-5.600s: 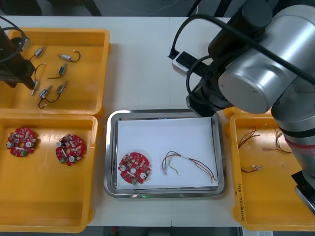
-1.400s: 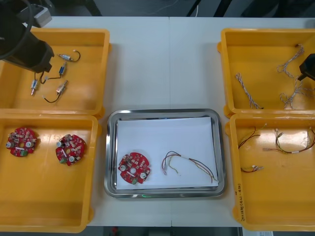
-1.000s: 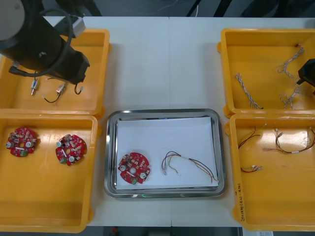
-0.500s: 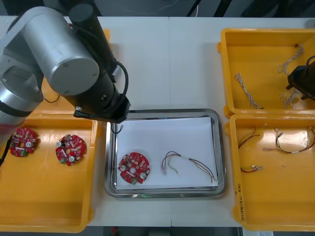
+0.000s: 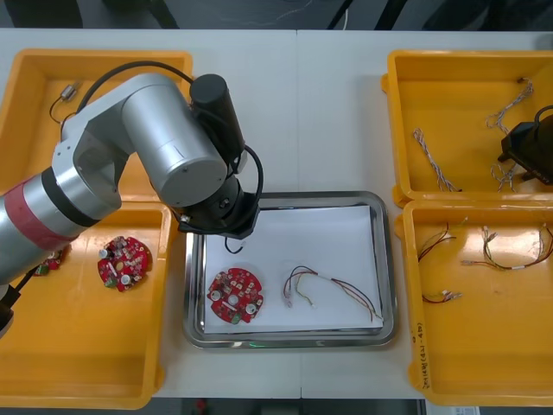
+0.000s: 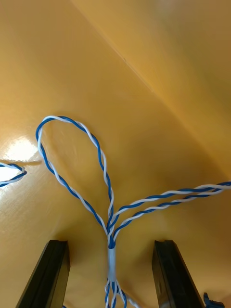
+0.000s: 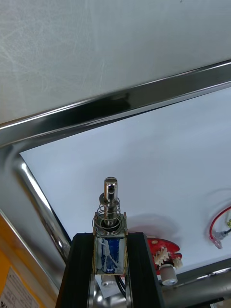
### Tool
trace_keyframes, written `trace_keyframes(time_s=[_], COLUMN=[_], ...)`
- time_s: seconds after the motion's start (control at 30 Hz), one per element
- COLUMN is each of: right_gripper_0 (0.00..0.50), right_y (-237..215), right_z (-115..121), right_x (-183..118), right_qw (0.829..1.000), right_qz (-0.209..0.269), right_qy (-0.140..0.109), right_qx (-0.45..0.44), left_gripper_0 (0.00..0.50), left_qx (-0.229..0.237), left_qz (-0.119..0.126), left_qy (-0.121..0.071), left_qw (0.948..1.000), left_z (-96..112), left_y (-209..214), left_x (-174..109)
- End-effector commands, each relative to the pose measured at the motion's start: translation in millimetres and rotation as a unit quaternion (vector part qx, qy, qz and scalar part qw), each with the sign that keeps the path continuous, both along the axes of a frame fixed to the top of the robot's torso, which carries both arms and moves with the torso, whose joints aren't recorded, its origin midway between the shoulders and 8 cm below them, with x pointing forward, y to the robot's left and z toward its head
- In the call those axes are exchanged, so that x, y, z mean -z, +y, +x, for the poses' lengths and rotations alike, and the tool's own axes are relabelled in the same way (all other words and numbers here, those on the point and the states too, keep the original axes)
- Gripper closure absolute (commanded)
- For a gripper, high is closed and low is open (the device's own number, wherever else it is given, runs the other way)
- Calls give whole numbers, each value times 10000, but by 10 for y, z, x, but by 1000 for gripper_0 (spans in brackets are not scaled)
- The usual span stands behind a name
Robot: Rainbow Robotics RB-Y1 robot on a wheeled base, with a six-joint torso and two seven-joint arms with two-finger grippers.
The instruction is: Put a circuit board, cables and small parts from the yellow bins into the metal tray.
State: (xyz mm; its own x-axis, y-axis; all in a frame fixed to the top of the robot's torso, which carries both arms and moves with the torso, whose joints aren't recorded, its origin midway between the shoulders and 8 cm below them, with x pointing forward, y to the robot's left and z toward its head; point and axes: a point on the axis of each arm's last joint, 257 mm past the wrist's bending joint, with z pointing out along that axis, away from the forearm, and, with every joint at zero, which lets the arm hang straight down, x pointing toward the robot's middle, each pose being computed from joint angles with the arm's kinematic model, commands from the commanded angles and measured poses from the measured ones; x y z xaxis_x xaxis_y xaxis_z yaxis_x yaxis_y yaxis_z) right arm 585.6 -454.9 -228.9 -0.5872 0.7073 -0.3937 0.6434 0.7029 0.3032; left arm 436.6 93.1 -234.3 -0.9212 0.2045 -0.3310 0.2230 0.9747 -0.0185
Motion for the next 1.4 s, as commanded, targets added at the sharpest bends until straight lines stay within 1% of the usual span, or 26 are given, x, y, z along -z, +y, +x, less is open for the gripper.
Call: trace_keyframes(time_s=[0.03,0.2,0.27,0.3,0.33,0.37,0.67,0.77,0.9,0.93,0.97,1.0,1.03,1.07,1.1,1.13,1.17,1.2,1.27,1.4], right_gripper_0=[0,0,112,251,431,500,500,500,500,500,500,500,500,500,500,500,500,500,500,500], right_y=[28,47,51,45,56,54,52,41,-9,-15,-18,-20,-35,-23,-20,-13,-16,-20,-24,-12], right_z=[8,10,7,7,8,-1,2,23,-23,-35,-50,-62,-90,-121,-157,-167,-200,-220,-247,-316], right_x=[22,32,36,31,37,47,40,-23,-103,-120,-177,-205,-275,-327,-374,-397,-445,-507,-579,-819], right_qw=[9996,9995,9996,9996,9996,9996,9995,9994,9998,9998,9999,9999,9999,9999,9999,9999,9998,9998,9997,9993], right_qz=[180,198,189,191,190,192,237,229,117,94,54,43,-5,-21,-51,-62,-83,-127,-167,-309], right_qy=[-80,-76,-63,-67,-62,-47,-76,-137,-70,-47,-30,-14,18,64,119,132,173,183,196,186], right_qx=[214,217,208,212,202,204,204,206,173,165,135,123,108,87,59,46,30,3,-19,-137], left_gripper_0=[500,500,500,500,500,500,500,500,492,473,399,349,254,137,83,63,14,0,0,0], left_qx=[214,190,180,184,187,189,140,129,93,90,87,73,59,50,34,27,24,16,10,-22], left_qz=[4,77,106,146,177,193,259,277,258,257,266,272,283,290,303,306,302,305,314,292], left_qy=[-235,-238,-211,-206,-208,-213,-222,-208,-223,-228,-222,-230,-235,-253,-274,-271,-276,-287,-295,-318], left_qw=[9995,9995,9996,9995,9995,9994,9993,9993,9994,9994,9994,9993,9993,9992,9992,9992,9992,9991,9991,9991], left_z=[108,128,121,114,108,109,127,120,139,144,139,145,152,160,172,174,174,179,184,200], left_y=[-198,-176,-163,-149,-132,-122,-57,-26,15,20,30,40,55,62,77,81,74,80,91,111], left_x=[-21,93,125,152,173,192,281,310,328,326,330,329,330,324,320,322,322,317,316,284])
